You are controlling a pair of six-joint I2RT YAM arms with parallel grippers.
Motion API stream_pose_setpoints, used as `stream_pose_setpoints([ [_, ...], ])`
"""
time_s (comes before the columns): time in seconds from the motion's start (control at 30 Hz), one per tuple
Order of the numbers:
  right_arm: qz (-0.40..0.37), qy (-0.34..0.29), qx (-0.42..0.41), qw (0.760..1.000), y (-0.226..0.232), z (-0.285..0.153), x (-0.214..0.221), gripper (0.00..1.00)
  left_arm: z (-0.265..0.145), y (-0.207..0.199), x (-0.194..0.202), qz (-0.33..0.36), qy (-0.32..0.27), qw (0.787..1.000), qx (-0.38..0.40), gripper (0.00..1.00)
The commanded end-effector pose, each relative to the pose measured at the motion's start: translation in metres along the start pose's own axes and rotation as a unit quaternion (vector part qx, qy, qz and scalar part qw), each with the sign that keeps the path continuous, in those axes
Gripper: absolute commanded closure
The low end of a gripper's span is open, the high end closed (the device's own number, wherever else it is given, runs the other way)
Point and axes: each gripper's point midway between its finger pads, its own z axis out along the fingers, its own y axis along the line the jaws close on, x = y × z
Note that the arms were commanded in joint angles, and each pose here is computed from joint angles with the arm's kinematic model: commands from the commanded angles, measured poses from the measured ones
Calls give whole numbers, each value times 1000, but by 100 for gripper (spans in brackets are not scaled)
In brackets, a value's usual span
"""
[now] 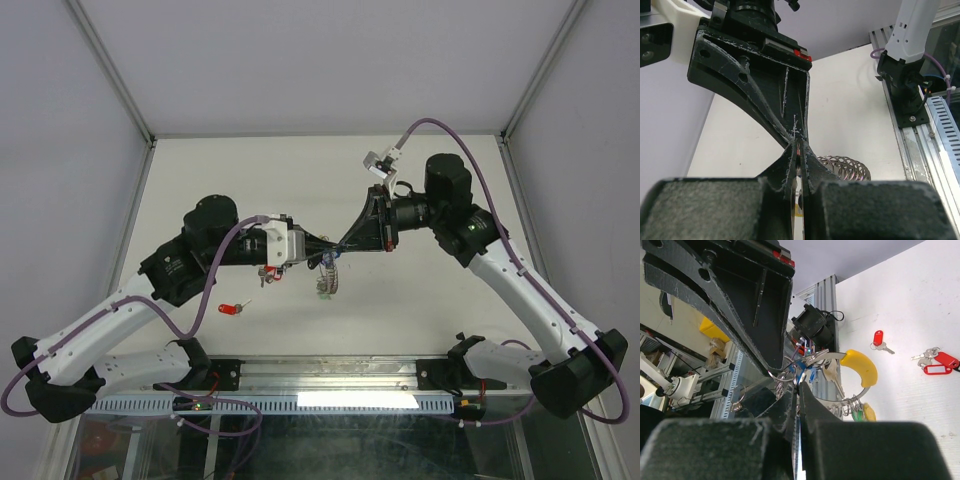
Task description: Put the keys on the keyring
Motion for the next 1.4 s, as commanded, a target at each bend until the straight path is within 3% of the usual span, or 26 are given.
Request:
stream_pose_setpoints([
  [0.0,-32,-20,-6,999,16,-5,-20,100,-5,-3,-47,44,-89,995,13,100],
  [0.47,-43,-30,1,999,18,-6,-26,100,-3,-10,-50,43,-100,993,34,100],
  [1.0,-42,-18,-76,996,41,-6,-20,100,-4,-9,-56,51,-124,991,28,100],
  [1.37,-107,-29,-41,993,42,-12,-21,82,-11,0,-69,46,-159,986,-15,100],
])
